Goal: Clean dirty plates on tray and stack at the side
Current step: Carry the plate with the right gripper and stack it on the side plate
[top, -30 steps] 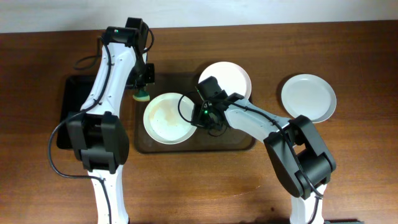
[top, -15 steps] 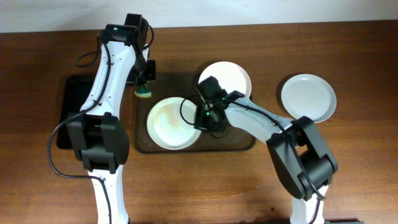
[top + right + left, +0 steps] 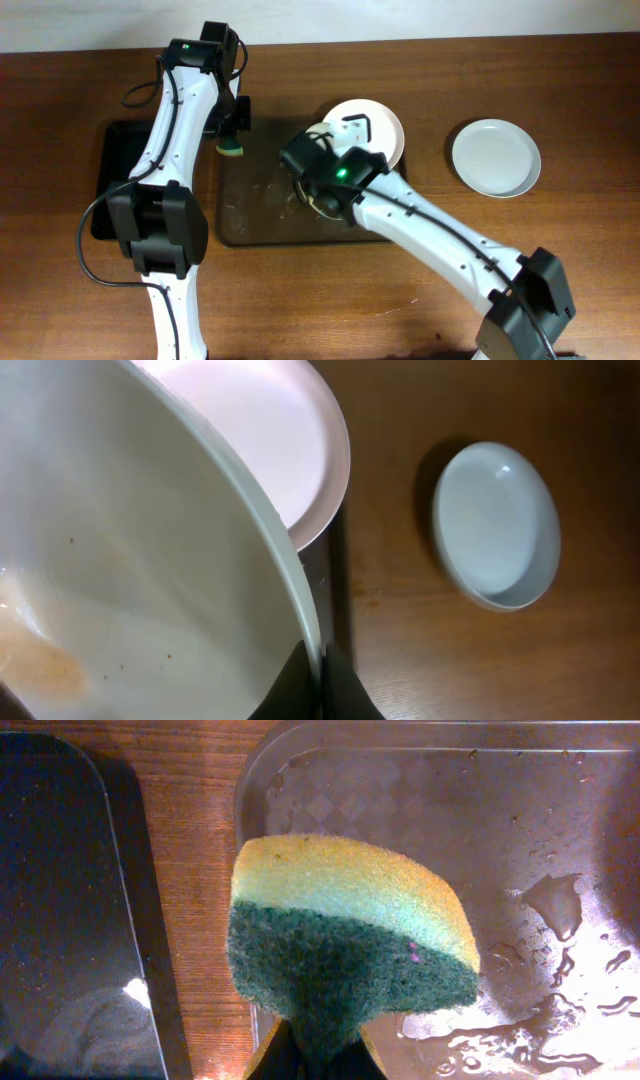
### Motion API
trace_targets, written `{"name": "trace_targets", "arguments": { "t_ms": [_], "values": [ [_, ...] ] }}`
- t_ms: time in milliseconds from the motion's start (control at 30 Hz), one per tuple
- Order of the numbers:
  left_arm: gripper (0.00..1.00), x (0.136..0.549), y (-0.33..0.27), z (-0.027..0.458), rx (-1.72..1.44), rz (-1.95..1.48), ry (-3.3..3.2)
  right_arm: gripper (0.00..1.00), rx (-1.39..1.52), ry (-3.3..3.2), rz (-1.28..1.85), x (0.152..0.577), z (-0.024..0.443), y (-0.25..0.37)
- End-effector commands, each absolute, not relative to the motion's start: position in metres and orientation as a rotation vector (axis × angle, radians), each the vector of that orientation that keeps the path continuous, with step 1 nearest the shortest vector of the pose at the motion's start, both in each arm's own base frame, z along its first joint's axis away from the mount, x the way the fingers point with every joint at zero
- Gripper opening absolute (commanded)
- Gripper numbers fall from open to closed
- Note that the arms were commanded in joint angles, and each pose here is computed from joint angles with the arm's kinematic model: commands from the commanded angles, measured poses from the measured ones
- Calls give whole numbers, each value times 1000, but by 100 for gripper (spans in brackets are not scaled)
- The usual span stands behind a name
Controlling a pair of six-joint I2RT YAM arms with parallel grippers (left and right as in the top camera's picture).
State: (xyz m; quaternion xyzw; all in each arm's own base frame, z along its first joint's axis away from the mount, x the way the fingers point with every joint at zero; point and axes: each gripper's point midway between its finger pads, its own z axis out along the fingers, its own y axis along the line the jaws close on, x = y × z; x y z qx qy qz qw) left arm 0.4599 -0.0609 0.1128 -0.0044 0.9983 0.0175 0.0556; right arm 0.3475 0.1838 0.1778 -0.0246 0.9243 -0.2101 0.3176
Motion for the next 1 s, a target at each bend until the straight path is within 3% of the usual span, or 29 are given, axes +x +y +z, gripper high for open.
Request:
{"name": "trace_targets", "arguments": {
  "t_ms": [0, 200, 367, 500, 533, 633, 733, 867, 967],
  "values": [
    [2, 464, -63, 118, 10, 34, 3012, 4, -80, 2073, -759, 348, 243, 186],
    [1, 464, -63, 118, 11, 34, 3012, 4, -111, 1683, -919, 326, 307, 208],
    [1, 464, -63, 118, 11, 34, 3012, 4, -114, 1671, -920, 324, 309, 209],
    [2, 464, -63, 118, 11, 34, 3012, 4, -198, 2015, -778, 327, 250, 210],
    [2, 464, -63, 118, 11, 34, 3012, 4, -188, 2228, -667, 326, 217, 205],
    [1, 464, -63, 118, 10, 35, 3012, 4, -75, 2499, -470, 330, 187, 188],
    [2, 464, -63, 118, 10, 34, 3012, 4, 174, 2620, -264, 345, 199, 136],
    [1, 464, -63, 118, 10, 34, 3012, 4, 566, 2650, -67, 366, 211, 20],
    [2, 464, -63, 118, 10, 34, 3011, 4, 1003, 2539, -67, 362, 191, -103]
  ]
}}
